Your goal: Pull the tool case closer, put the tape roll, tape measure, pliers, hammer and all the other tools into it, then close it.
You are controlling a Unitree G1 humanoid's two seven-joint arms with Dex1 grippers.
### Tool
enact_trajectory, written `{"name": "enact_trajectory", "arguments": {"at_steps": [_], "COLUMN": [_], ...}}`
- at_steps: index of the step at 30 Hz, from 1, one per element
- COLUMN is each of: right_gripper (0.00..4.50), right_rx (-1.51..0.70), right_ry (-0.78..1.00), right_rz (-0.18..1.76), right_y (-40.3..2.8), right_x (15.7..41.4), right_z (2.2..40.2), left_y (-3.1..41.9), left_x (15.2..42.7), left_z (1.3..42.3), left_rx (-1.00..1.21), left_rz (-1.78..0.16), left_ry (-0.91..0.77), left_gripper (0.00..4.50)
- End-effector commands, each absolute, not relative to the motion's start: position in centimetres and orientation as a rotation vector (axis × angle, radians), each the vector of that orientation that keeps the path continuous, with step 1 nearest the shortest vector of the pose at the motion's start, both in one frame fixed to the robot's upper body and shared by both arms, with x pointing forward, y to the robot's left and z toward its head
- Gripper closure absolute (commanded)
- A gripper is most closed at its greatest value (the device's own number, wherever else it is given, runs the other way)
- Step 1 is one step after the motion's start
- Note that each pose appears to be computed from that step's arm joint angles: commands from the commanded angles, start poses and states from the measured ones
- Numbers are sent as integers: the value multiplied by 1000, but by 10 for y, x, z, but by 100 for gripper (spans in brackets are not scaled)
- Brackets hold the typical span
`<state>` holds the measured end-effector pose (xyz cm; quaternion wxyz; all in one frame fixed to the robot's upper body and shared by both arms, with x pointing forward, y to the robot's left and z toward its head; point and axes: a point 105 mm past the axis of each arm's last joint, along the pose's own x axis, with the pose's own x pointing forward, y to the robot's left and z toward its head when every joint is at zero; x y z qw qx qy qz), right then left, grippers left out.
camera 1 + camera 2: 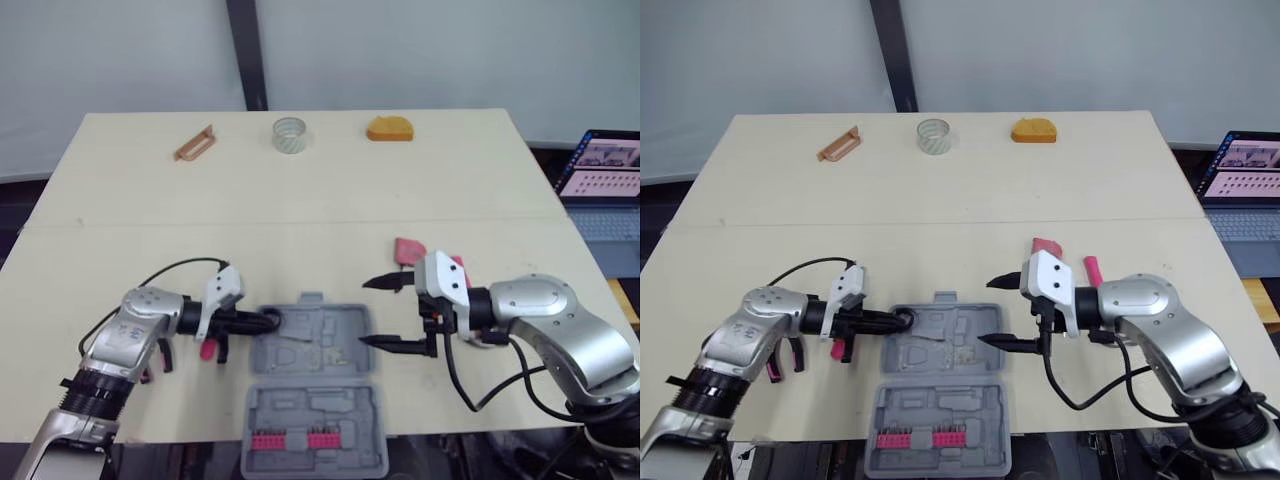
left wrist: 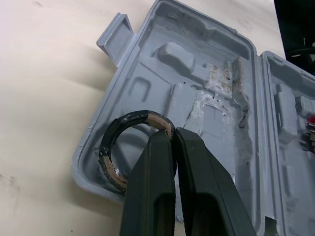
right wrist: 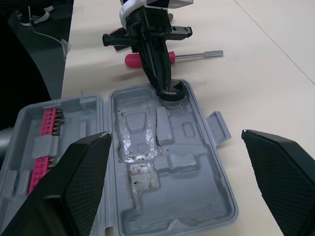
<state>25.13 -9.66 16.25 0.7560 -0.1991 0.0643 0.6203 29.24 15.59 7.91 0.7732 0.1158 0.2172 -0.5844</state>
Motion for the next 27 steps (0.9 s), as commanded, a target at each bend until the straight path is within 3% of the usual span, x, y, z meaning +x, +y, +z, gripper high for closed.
{"name": "enact_trajectory", "arguments": {"at_steps": [1, 25, 27], "right_gripper": [0, 0, 0], "right_rx": [-460, -444, -442], "right_ry": [80, 82, 82], "right_rz": [1364, 1361, 1361], "right_y": [-93, -94, -94], "right_x": [246, 246, 246], "right_z": [173, 173, 173], "left_y": [157, 153, 153], "left_x": [296, 297, 297], "left_z": [77, 86, 86], "left_rx": [277, 278, 279], "left_rz": [-1258, -1288, -1288], "left_ry": [476, 430, 429], "left_gripper": [445, 445, 376]}}
